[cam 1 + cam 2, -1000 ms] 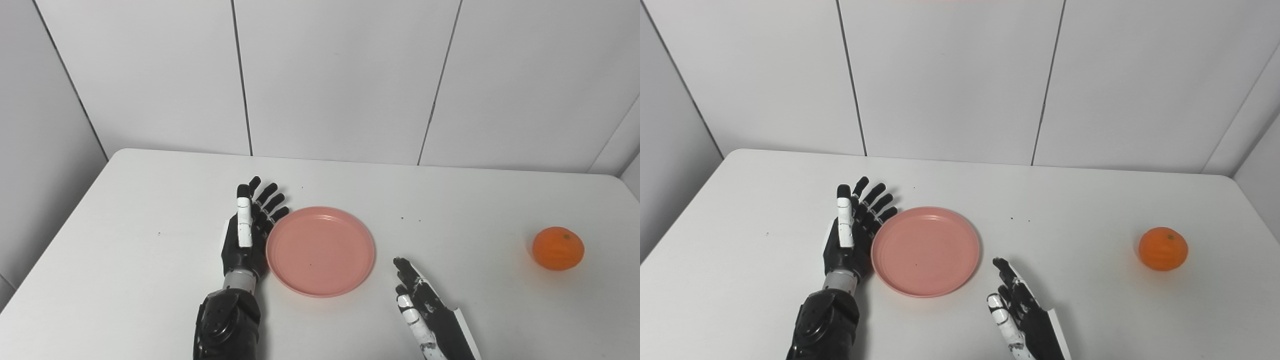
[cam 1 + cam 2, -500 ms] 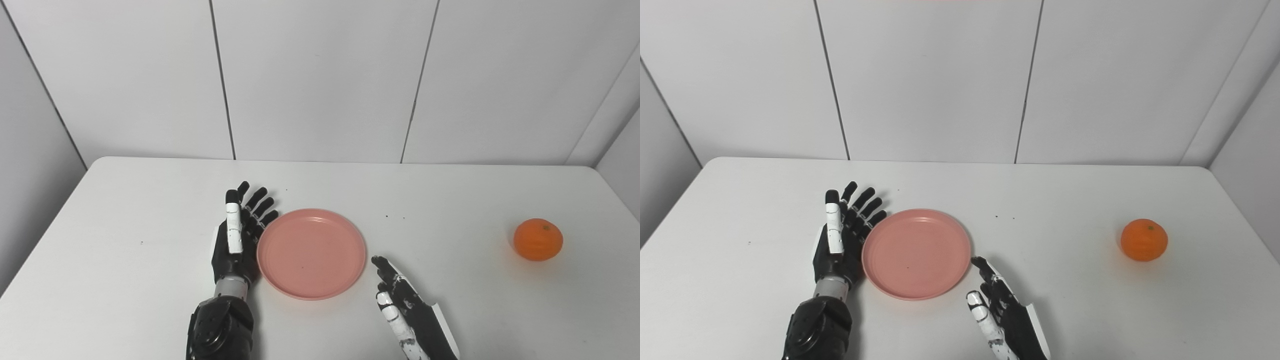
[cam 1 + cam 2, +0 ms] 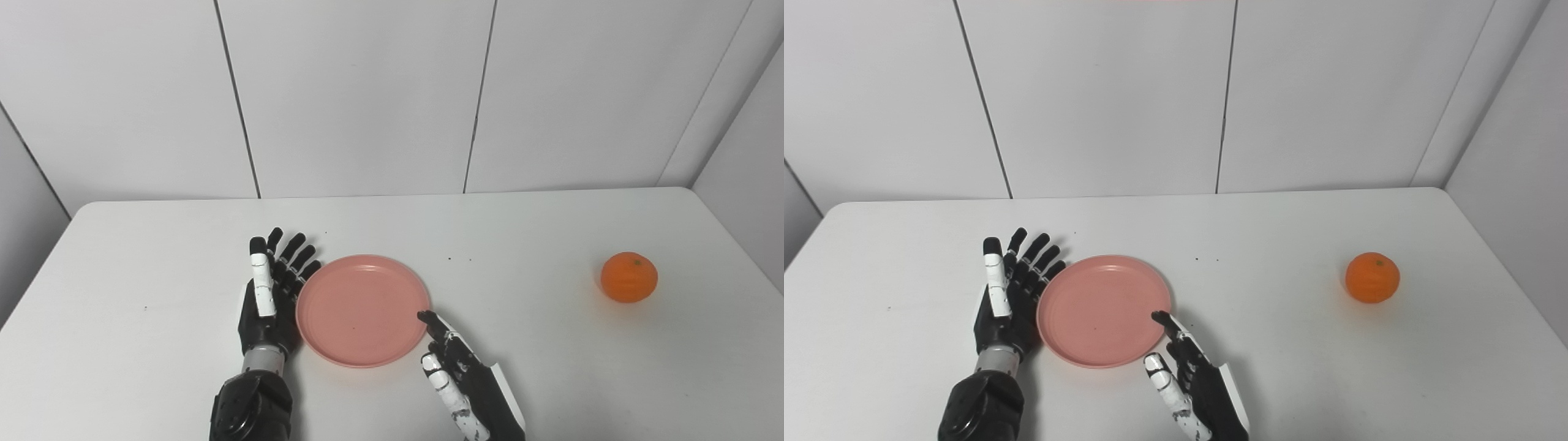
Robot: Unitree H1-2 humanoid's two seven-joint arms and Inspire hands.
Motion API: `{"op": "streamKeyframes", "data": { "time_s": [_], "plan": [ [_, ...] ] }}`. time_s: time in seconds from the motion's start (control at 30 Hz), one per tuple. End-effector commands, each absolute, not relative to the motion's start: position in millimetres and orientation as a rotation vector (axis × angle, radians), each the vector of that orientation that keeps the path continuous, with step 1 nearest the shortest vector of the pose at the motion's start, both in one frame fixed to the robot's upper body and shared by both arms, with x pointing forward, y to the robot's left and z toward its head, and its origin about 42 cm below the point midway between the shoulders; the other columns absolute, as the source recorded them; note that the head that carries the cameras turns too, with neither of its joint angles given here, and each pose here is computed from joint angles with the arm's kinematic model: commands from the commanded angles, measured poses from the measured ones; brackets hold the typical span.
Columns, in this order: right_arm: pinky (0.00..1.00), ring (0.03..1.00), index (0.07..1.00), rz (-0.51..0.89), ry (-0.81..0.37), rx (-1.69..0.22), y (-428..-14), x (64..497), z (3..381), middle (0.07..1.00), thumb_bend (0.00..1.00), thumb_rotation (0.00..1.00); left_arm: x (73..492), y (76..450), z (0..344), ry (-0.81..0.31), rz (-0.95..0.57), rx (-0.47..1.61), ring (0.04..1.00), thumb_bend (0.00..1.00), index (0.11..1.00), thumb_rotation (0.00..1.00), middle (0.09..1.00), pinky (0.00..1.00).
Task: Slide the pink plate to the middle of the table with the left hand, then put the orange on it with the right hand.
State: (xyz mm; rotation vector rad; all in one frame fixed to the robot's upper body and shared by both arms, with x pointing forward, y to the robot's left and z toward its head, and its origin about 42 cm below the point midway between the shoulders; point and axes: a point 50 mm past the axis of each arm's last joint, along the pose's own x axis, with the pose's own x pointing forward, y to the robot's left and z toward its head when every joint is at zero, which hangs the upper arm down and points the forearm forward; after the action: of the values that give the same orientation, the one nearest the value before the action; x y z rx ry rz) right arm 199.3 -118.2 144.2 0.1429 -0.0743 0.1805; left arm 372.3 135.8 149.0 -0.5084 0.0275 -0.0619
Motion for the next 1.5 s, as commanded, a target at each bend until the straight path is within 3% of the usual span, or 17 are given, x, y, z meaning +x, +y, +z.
{"op": "streamKeyframes", "data": {
  "time_s": [0.0, 0.77, 1.27, 1.47],
  "plan": [
    [1.00, 0.990, 0.866, 0.125, 0.042, 0.178, -117.2, 159.8, 129.5, 0.953, 0.78, 0.72, 366.5, 115.4, 150.7, 0.057, -0.073, -0.573, 0.844, 0.85, 0.928, 0.87, 0.858, 0.80],
    [1.00, 0.993, 0.871, 0.110, 0.024, 0.163, -121.6, 161.3, 130.3, 0.955, 0.78, 0.73, 366.1, 100.5, 152.5, 0.062, -0.087, -0.567, 0.842, 0.85, 0.922, 0.86, 0.866, 0.79],
    [0.91, 0.918, 0.882, -0.121, -0.301, 0.054, -121.5, 149.3, 148.7, 0.899, 0.80, 0.74, 371.5, 108.3, 146.9, 0.067, -0.075, -0.563, 0.828, 0.86, 0.921, 0.86, 0.851, 0.78],
    [0.92, 0.914, 0.909, -0.183, -0.357, 0.049, -122.1, 144.4, 164.7, 0.908, 0.79, 0.72, 373.8, 106.3, 147.6, 0.068, -0.076, -0.572, 0.830, 0.86, 0.920, 0.85, 0.844, 0.79]
  ]
}}
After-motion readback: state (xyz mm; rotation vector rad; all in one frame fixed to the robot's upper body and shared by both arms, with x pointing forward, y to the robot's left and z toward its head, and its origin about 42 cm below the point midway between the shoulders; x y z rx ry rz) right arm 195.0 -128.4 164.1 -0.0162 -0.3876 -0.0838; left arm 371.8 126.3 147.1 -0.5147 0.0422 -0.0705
